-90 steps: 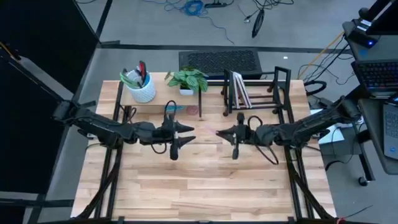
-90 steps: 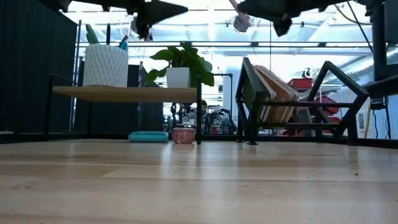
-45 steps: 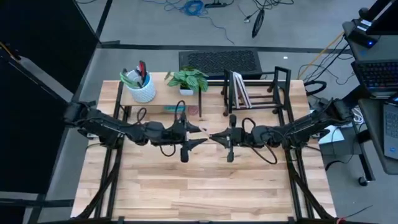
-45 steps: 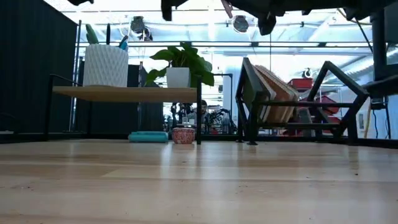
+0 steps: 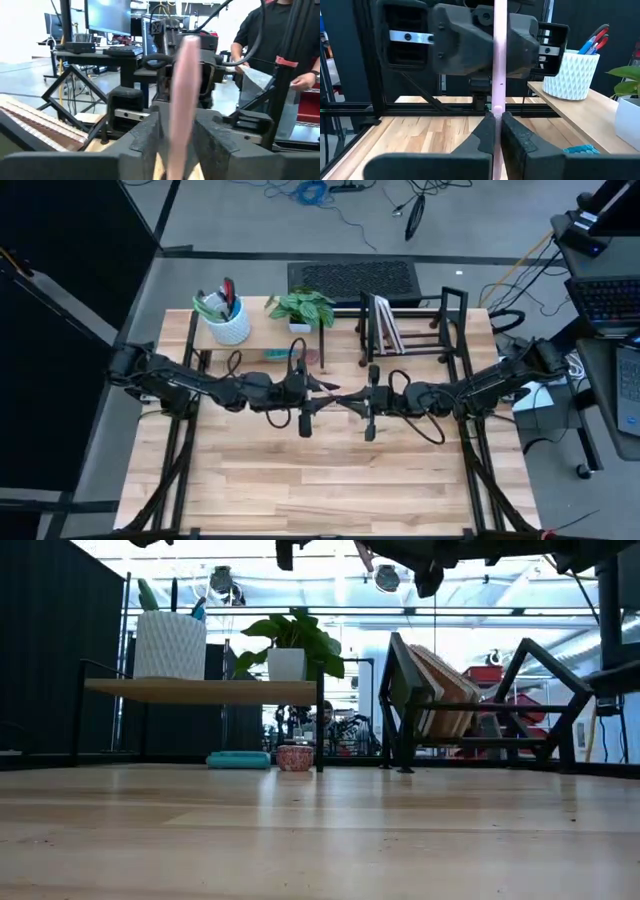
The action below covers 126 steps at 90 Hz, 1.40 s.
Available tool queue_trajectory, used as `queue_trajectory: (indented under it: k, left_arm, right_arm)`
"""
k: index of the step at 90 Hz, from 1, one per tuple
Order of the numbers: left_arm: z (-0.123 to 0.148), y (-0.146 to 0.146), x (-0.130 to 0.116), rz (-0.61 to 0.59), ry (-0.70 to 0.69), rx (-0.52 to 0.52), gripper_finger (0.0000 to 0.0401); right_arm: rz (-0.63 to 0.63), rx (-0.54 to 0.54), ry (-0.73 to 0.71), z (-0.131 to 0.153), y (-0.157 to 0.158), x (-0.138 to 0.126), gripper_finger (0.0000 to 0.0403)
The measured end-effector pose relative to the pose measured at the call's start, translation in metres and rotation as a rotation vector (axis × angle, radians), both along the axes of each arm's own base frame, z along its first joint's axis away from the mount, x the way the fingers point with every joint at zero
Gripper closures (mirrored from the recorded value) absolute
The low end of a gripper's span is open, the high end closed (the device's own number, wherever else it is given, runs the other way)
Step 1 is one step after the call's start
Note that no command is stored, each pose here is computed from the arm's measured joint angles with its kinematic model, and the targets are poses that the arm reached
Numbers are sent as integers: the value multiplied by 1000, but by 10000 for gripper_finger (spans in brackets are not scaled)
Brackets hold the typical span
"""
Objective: Stock shelves
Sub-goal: Put the pink pen into the white pen holder
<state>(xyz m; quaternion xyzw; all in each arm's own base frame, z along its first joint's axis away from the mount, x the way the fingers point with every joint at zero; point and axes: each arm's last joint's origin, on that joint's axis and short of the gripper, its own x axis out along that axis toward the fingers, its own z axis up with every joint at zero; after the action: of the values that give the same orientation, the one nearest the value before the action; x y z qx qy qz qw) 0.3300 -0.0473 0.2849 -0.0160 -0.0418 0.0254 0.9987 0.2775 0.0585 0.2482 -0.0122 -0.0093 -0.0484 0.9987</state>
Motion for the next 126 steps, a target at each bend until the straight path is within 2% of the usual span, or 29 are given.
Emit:
queue_trajectory:
  k: [7, 11, 33, 43, 53, 68, 81, 94, 104, 118, 126]
  left_arm:
    - [-1, 1, 0, 1, 9, 14, 375]
    - [-1, 1, 0, 1, 17, 30, 387]
    - [1, 3, -5, 45, 65, 87, 393]
    - [19, 9, -21, 168, 69, 156, 393]
    - [45, 17, -46, 336, 48, 247, 393]
    - [89, 36, -91, 698, 20, 361, 393]
    - [121, 62, -122, 961, 33, 354, 393]
    - [146, 86, -138, 1217, 168, 372, 393]
    - [151, 101, -144, 1299, 257, 378, 393]
    - [138, 122, -153, 1367, 335, 298, 393]
    - [124, 130, -158, 1347, 378, 224, 393]
  right_arm:
    - [-3, 26, -2, 0, 0, 0, 394]
    - [-2, 34, -1, 0, 0, 0, 385]
    - [-5, 51, -21, 13, -4, -10, 286]
    - [-19, 43, -3, 23, -7, -22, 245]
    - [-41, 12, 71, 25, -11, -33, 221]
    - [-78, 58, 169, 16, -19, -35, 212]
    - [-118, 104, 260, -5, -24, -22, 218]
    - [-144, 173, 297, -29, -24, -4, 222]
    - [-152, 236, 307, -45, -21, 7, 222]
    - [-137, 304, 282, -60, -14, 17, 222]
    - [-124, 328, 265, -64, -9, 20, 222]
